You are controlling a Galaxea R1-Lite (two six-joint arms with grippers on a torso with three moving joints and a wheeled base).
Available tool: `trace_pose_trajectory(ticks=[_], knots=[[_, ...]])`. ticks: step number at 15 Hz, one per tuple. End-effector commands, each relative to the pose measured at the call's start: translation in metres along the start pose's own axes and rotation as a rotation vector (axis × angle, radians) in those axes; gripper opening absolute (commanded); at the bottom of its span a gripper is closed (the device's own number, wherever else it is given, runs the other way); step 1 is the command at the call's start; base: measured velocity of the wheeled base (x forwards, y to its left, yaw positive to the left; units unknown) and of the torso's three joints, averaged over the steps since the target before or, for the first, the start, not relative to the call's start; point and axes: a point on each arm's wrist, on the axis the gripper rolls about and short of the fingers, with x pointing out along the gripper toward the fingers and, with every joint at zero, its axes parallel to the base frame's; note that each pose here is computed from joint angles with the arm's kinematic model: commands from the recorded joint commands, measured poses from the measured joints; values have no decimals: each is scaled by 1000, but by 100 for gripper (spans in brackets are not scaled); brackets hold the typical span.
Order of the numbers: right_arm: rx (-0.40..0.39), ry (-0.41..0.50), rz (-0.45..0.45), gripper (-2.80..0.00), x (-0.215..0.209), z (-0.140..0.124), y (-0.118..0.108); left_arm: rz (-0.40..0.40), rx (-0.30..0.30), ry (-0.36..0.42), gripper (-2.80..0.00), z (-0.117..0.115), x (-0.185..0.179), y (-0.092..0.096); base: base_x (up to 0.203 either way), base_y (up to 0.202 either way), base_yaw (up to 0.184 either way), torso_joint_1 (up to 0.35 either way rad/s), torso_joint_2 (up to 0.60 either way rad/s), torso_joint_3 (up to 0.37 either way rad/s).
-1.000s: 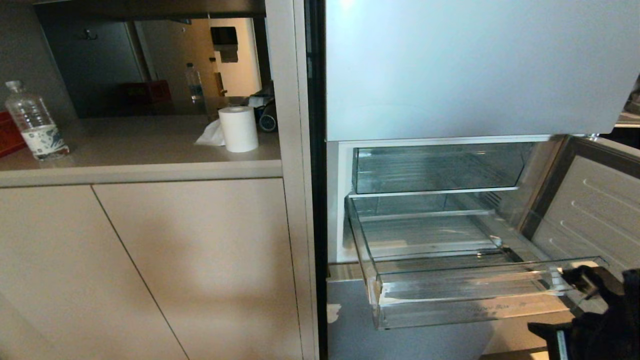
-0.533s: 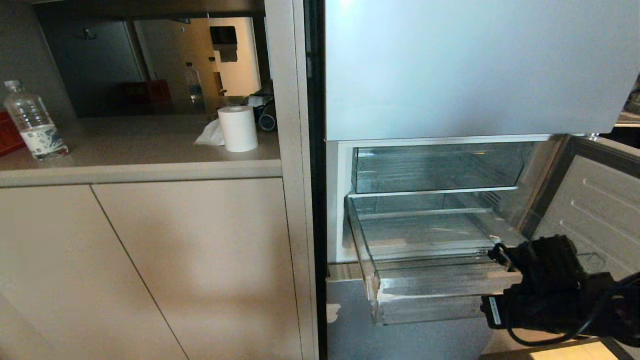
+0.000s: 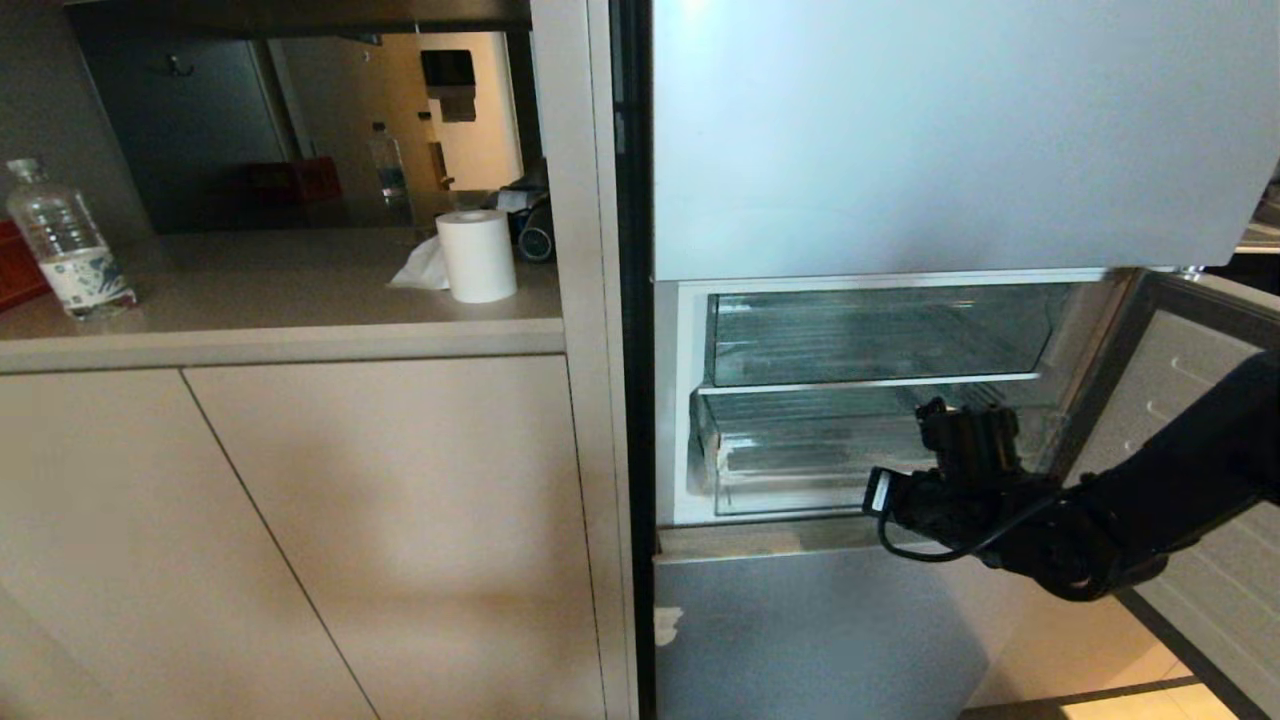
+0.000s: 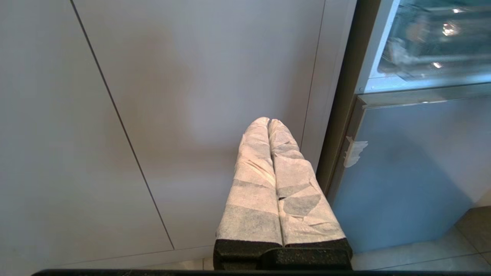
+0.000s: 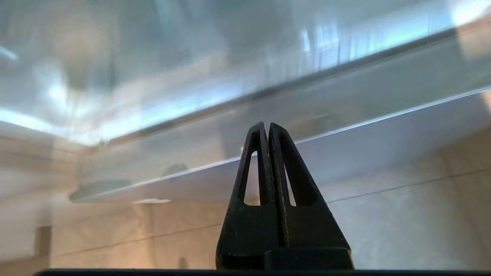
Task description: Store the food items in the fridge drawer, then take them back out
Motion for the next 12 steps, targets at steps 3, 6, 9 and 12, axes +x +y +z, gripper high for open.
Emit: trace_pose_trajectory(ticks=[3, 6, 9, 12], knots=[[-5, -1, 36, -280, -49, -2, -2, 0, 0, 2, -280, 0, 0, 0, 0, 0, 0, 0, 0, 0], [-28, -68, 93, -280, -119, 3, -14, 0, 0, 3, -280, 0, 0, 0, 0, 0, 0, 0, 0, 0], [-91, -217, 158, -280, -206, -4, -36, 0, 0, 1, -280, 0, 0, 0, 0, 0, 0, 0, 0, 0], [-166, -396, 168, -280, -278, -34, -72, 0, 0, 1, -280, 0, 0, 0, 0, 0, 0, 0, 0, 0]])
